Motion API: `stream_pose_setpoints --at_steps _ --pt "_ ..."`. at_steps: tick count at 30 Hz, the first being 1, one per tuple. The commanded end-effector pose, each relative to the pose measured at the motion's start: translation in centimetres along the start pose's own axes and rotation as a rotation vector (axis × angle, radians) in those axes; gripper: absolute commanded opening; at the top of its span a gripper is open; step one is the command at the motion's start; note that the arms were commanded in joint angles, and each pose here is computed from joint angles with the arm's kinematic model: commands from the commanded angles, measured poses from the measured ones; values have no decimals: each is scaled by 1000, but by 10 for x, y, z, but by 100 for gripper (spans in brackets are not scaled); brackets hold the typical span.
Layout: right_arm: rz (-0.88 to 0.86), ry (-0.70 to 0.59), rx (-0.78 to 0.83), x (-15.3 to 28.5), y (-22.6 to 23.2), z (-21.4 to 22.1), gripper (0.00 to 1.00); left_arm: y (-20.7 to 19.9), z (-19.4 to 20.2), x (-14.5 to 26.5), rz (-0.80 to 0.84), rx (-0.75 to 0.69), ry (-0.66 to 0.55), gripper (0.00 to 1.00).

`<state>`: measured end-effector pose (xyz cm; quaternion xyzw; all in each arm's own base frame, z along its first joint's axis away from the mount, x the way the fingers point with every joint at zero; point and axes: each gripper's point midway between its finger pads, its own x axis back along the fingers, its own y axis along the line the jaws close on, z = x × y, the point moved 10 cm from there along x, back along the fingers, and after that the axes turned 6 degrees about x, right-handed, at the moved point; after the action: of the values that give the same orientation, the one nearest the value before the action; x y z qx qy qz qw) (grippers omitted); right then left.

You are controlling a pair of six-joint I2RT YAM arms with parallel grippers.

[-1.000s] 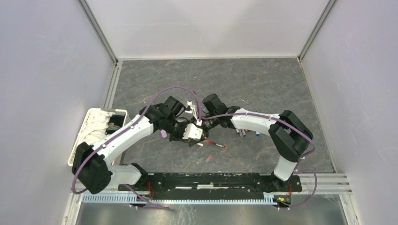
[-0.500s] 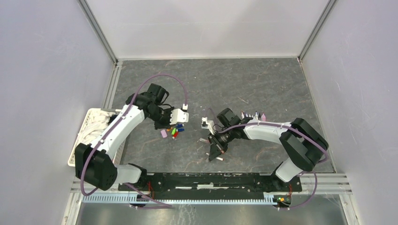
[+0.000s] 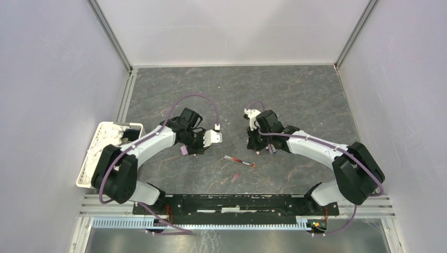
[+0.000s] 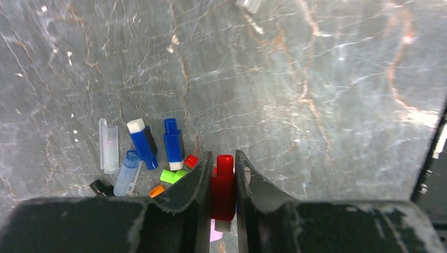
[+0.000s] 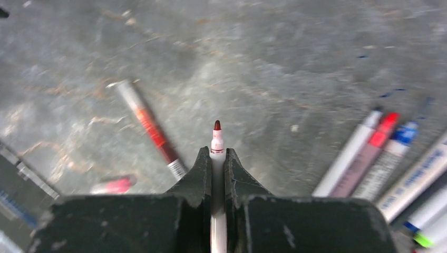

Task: Open the pen caps

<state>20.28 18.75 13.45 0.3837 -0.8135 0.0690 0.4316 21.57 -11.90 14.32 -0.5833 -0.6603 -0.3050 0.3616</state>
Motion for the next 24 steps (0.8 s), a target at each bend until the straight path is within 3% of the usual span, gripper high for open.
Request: stream_pose_setpoints --at_steps 1,11,24 --pt "288 -124 -18 2 -19 -20 3 21 0 -17 -137 50 -14 20" --pt "420 -96 -12 -27 -37 -14 6 25 -3 -17 -161 61 -27 37" --pt "487 -33 10 -37 -47 5 29 25 -24 14 -196 42 -69 44"
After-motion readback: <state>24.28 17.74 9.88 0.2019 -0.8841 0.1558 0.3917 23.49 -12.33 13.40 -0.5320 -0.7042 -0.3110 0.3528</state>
